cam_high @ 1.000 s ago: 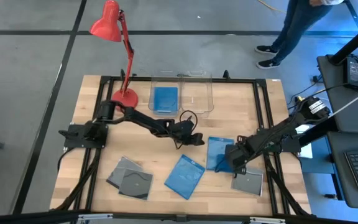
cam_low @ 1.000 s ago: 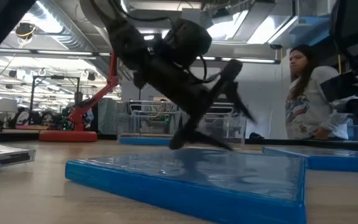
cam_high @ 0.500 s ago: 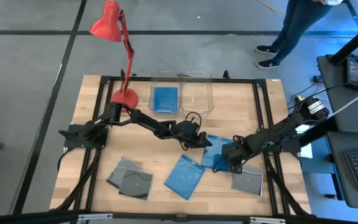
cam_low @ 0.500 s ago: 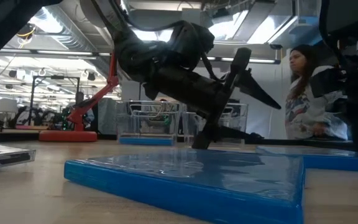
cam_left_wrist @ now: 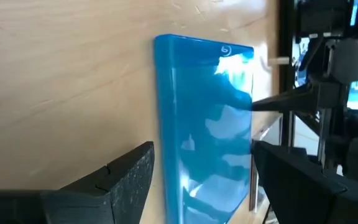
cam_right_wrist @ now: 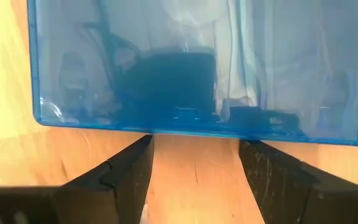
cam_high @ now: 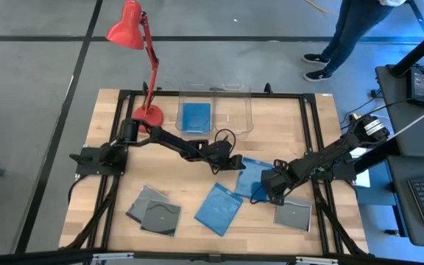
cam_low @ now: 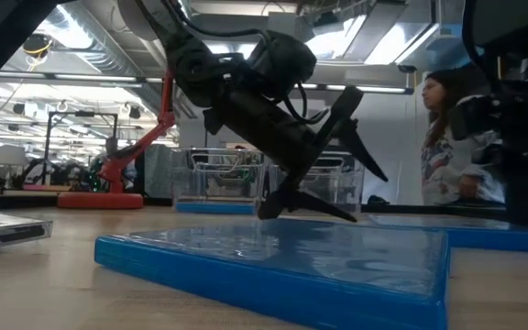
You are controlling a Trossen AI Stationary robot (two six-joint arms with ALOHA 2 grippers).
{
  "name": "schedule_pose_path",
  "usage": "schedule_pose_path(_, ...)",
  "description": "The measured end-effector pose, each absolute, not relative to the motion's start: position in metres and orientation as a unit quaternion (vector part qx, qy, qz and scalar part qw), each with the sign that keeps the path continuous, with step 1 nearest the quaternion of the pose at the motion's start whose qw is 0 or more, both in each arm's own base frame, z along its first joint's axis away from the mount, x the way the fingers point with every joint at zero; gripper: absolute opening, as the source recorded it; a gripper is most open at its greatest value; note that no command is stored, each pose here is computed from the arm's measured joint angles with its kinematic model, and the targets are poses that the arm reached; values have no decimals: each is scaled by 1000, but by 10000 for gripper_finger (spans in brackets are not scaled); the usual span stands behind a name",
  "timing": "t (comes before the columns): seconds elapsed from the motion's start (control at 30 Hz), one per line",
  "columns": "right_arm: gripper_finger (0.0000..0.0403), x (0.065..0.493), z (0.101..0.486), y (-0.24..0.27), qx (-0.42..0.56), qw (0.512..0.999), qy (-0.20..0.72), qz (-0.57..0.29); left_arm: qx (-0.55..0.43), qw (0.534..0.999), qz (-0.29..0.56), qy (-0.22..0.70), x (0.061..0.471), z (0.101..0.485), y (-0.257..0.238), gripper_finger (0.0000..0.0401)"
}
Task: Pick & place jewel cases by type
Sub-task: Put the right blue CD case into the left transparent bin
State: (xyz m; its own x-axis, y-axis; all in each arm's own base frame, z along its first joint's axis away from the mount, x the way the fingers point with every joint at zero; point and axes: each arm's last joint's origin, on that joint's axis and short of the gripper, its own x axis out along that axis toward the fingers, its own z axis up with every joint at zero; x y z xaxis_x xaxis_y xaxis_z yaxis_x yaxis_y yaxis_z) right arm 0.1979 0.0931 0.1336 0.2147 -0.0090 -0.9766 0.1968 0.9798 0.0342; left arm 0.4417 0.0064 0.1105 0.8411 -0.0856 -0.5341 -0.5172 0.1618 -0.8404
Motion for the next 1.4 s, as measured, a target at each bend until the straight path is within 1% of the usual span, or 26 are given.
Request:
schedule_pose_path(0.1,243,199,134,94,80,780,617,-65,-633,715,162,250,440,109,6,271)
schedule_pose_path(0.17,243,204,135,95,84,795,597,-63,-631,712,167,258,440,109,6,271)
schedule_pose_path(0.4,243,214,139,97,85,829,549,-62,-613,716,177,282,440,109,6,270)
schedule_pose_path(0.53,243,214,139,96,85,832,542,-80,-617,712,167,292,440,109,7,270)
schedule_pose_path(0.8,243,218,141,97,86,847,517,-87,-622,721,141,269,444,112,6,271)
schedule_pose_path(0.9,243,219,141,97,90,850,512,-85,-605,738,127,269,445,113,5,271)
schedule_pose_path(1.07,243,221,142,97,89,857,498,-93,-591,752,119,269,445,114,4,270)
schedule_pose_path(1.17,243,221,142,97,88,858,497,-94,-590,752,119,267,445,114,5,261)
schedule_pose_path(1.4,243,225,132,98,80,851,509,-98,-593,748,104,279,445,114,4,217)
